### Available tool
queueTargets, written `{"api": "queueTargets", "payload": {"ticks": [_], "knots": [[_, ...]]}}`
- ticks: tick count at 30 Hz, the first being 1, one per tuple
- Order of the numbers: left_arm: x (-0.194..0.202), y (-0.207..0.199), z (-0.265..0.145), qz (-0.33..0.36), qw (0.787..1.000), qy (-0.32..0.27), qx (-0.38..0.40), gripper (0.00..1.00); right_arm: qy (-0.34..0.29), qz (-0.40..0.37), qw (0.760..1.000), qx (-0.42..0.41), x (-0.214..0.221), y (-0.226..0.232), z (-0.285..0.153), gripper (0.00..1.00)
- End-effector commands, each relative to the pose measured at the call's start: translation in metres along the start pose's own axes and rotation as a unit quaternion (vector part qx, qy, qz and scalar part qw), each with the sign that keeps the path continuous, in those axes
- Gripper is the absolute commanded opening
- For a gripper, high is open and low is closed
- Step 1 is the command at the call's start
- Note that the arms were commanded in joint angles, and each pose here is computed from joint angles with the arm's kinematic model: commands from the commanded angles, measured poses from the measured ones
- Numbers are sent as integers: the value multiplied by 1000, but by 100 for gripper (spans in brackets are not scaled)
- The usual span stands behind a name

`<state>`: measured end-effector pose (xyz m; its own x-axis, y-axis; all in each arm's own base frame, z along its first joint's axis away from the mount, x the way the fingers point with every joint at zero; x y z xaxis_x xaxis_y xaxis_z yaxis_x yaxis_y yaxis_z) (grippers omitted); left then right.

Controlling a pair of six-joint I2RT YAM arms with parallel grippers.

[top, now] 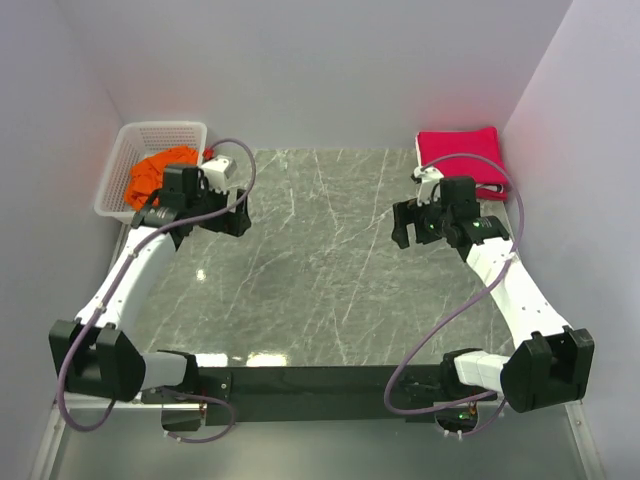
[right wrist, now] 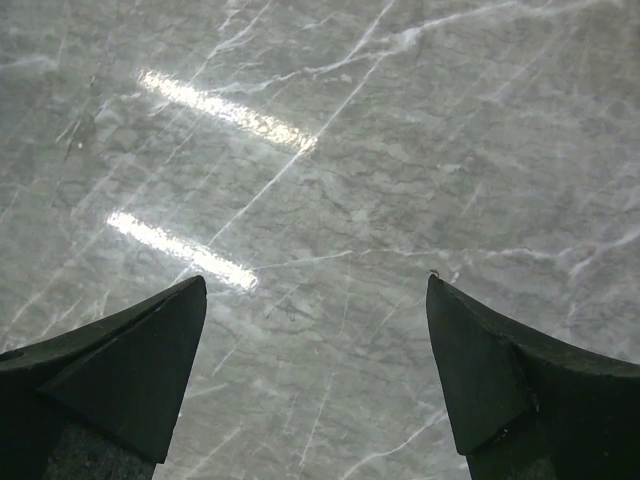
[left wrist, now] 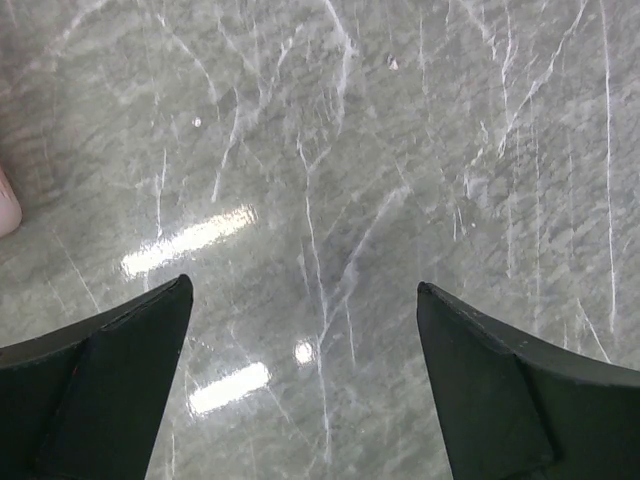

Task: Fold and stack the t-shirts
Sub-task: Grab the tshirt from the pile

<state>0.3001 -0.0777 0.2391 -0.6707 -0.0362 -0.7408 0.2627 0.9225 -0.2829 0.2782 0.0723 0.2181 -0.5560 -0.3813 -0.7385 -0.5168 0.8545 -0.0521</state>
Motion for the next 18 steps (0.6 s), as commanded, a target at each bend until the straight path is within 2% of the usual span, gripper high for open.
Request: {"api": "queueTargets", "payload": {"ticks": [1, 3, 6, 7, 9, 10, 12, 13, 14, 15, 16, 17, 18], "knots": [[-40, -6, -4, -4, 1000, -29, -1, 99, -30, -7, 999, 43, -22, -12, -14, 96], [-53, 2, 7, -13, 999, -21, -23, 99, -35, -6, 998, 54, -24, -15, -16, 97], [-91, 17, 7, -21, 998, -55, -33, 100, -40, -2, 996, 76, -32, -22, -19, 100], [-114, 19, 0, -17, 996, -83, -34, 99, -37, -4, 996, 75, -33, -24, -19, 100], [-133, 44, 8, -32, 994, -90, -59, 99, -28, -9, 997, 65, -34, -24, -17, 100], [-158, 47, -1, -26, 990, -119, -65, 100, -25, -18, 998, 58, -34, -23, -15, 100], [-173, 83, 10, -45, 984, -129, -113, 100, -14, -18, 999, 44, -33, -21, -11, 100], [-188, 105, 14, -56, 981, -143, -120, 99, -9, -15, 999, 35, -32, -20, -7, 100], [-200, 111, 0, -55, 976, -165, -128, 100, -8, -15, 999, 30, -32, -19, -5, 100], [-198, 129, 20, -87, 977, -149, -126, 100, -5, -15, 999, 29, -30, -20, -3, 100], [-218, 134, 12, -86, 974, -174, -120, 99, 1, -13, 1000, 27, -29, -20, 0, 100], [-219, 153, 13, -106, 971, -170, -132, 99, 4, -11, 1000, 29, -28, -21, 2, 100], [-213, 174, 35, -121, 971, -153, -141, 97, 5, -12, 999, 30, -30, -22, 2, 100]]}}
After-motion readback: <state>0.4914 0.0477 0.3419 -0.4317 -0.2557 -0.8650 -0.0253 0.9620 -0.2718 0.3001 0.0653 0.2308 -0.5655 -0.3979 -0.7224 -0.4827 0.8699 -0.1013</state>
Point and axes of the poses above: each gripper's point midway between its finger pads, its own z axis out along the fingers, its own y axis along the line the jaws close on, x = y × z, the point moved 6 cm from there along -z, back along the fingers, and after that the axes turned 12 degrees about -z, right-handed, at the moved point
